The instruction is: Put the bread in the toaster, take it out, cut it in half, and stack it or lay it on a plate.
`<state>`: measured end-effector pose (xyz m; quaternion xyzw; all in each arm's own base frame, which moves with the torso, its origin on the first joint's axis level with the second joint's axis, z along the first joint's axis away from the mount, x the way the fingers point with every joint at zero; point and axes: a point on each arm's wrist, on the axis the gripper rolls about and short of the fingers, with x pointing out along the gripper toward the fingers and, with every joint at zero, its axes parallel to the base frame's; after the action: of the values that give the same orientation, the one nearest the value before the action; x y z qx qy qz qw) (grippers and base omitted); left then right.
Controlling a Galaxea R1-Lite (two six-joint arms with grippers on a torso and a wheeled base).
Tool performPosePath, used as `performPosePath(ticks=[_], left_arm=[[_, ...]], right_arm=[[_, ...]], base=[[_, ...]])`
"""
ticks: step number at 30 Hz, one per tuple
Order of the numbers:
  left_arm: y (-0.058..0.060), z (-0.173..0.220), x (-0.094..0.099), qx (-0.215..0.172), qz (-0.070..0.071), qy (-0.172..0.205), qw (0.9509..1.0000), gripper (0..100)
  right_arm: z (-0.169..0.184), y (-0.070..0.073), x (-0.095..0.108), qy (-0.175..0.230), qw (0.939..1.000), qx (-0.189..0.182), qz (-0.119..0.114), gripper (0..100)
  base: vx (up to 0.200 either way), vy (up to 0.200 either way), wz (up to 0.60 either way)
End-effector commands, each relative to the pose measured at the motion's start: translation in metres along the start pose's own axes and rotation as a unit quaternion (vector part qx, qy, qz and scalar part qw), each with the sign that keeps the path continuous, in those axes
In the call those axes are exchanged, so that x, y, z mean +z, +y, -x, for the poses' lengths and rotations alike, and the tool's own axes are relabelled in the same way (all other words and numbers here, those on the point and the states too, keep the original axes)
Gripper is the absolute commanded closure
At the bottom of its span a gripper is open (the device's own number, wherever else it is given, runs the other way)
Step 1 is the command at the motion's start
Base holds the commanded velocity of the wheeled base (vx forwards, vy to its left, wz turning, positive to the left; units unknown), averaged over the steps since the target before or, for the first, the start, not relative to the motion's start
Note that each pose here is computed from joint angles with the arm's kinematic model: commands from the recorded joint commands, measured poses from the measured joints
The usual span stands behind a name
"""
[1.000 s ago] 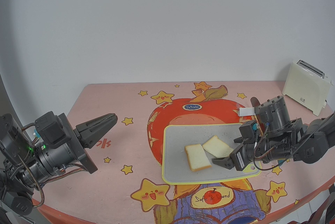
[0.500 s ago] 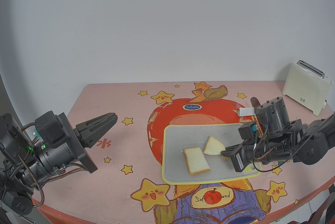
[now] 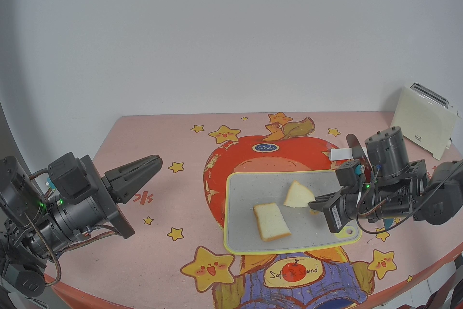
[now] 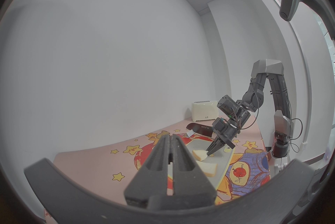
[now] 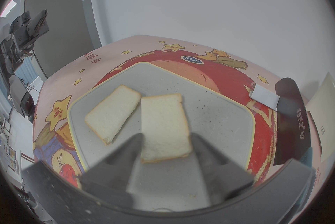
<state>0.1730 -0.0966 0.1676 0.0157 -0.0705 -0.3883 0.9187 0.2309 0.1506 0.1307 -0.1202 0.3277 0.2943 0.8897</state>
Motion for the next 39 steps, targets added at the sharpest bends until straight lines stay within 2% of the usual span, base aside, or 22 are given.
performPosePath(ticks=[1, 8, 12, 17, 28, 31, 32, 39], left_arm=[[0.001, -0.001, 0.001, 0.001, 0.0, -0.001, 1.0, 100], [0.0, 0.0, -0.001, 0.001, 0.001, 0.002, 1.0, 100], [0.0, -0.001, -0.003, 0.001, 0.003, 0.007, 1.0, 100], [0.0, 0.0, -0.004, 0.0, 0.004, 0.01, 0.9999, 100], [0.0, 0.0, -0.005, 0.0, 0.004, 0.011, 0.9999, 100], [0.0, 0.0, -0.005, 0.0, 0.004, 0.011, 0.9999, 100], [0.0, 0.001, -0.005, 0.001, 0.005, 0.013, 0.9999, 100], [0.0, 0.001, -0.005, 0.0, 0.004, 0.012, 0.9999, 100]], right_arm=[[0.023, 0.0, 0.008, -0.038, 0.9993, -0.003, 0.0, 100], [0.051, -0.002, 0.013, -0.079, 0.9969, -0.01, -0.003, 100], [0.063, -0.006, 0.012, -0.086, 0.9961, -0.018, -0.008, 100], [0.082, -0.017, 0.01, -0.097, 0.9942, -0.042, -0.023, 100], [0.108, -0.037, -0.014, -0.09, 0.9892, -0.097, -0.062, 100], [0.112, -0.039, -0.016, -0.093, 0.988, -0.104, -0.066, 100], [0.116, -0.044, -0.023, -0.091, 0.9861, -0.118, -0.074, 100], [0.118, -0.056, -0.036, -0.076, 0.98, -0.152, -0.104, 100]], base=[[0.0, 0.0, 0.0], [0.0, 0.0, 0.0], [0.0, 0.0, 0.0], [0.0, 0.0, 0.0], [0.0, 0.0, 0.0], [0.0, 0.0, 0.0], [0.0, 0.0, 0.0], [0.0, 0.0, 0.0]])
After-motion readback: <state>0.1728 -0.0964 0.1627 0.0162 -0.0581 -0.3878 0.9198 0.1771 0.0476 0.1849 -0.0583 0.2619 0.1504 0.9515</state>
